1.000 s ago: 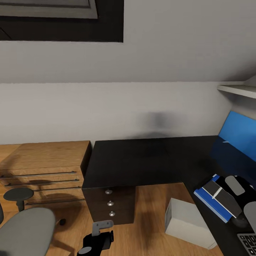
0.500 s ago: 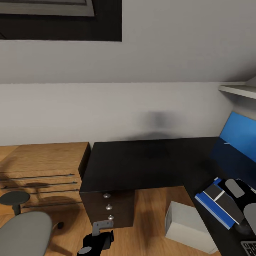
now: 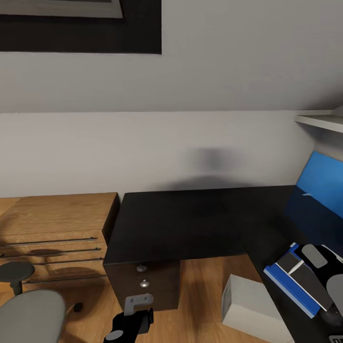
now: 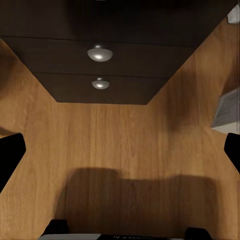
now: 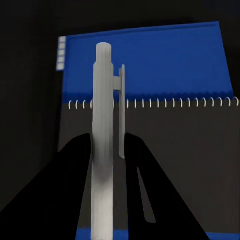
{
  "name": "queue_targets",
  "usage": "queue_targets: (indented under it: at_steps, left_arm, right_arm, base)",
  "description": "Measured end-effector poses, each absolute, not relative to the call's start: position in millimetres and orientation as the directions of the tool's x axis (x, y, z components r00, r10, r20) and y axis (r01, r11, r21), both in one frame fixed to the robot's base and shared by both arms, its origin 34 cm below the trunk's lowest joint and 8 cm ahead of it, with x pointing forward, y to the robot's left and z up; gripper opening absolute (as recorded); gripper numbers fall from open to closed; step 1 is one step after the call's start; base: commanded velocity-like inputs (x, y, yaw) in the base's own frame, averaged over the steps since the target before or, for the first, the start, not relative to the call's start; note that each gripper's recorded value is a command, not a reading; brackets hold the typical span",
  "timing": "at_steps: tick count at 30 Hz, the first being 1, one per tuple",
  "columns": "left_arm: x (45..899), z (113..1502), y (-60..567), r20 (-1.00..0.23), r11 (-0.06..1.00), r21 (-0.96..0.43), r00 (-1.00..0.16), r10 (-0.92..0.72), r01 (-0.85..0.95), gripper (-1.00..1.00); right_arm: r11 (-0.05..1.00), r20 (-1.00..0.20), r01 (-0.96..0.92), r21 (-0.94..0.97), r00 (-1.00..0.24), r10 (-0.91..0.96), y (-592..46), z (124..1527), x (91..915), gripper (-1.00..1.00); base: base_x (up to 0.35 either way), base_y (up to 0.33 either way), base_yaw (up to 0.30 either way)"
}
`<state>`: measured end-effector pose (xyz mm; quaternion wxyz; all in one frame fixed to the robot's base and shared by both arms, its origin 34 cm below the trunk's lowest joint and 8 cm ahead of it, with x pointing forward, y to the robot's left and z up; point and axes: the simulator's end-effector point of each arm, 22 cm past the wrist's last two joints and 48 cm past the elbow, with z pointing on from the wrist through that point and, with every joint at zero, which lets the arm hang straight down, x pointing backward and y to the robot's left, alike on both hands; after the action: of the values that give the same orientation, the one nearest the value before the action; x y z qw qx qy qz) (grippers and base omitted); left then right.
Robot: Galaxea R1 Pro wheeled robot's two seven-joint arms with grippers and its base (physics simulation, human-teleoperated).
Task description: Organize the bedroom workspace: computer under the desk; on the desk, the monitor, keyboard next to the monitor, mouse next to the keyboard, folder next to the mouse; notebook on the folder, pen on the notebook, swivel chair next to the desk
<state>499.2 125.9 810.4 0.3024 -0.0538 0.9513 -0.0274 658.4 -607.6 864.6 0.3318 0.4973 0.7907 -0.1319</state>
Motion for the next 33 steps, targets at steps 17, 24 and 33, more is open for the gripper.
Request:
queue_targets:
  at_steps: [17, 24, 33]
  left_arm:
    - [510, 815, 116, -0.597, 0.991, -0.115, -0.792, -0.127, -0.073, 1.0]
    - [512, 808, 116, -0.597, 0.991, -0.115, -0.792, -0.127, -0.072, 1.0]
    - [514, 797, 115, -0.597, 0.991, -0.115, -0.792, -0.126, -0.071, 1.0]
  right_arm:
    - [0.468, -0.655, 0.876, 0.119, -0.285, 0.7, -608, 852, 661, -1.0]
    - [0.467, -0.656, 0.877, 0.116, -0.285, 0.699, -608, 844, 662, -1.0]
    - [0.466, -0.657, 0.877, 0.115, -0.285, 0.698, -609, 835, 664, -1.0]
  base:
    - [0.002, 0.0, 0.0]
    - [0.0, 0.0, 0.0]
    - [0.0, 0.0, 0.0]
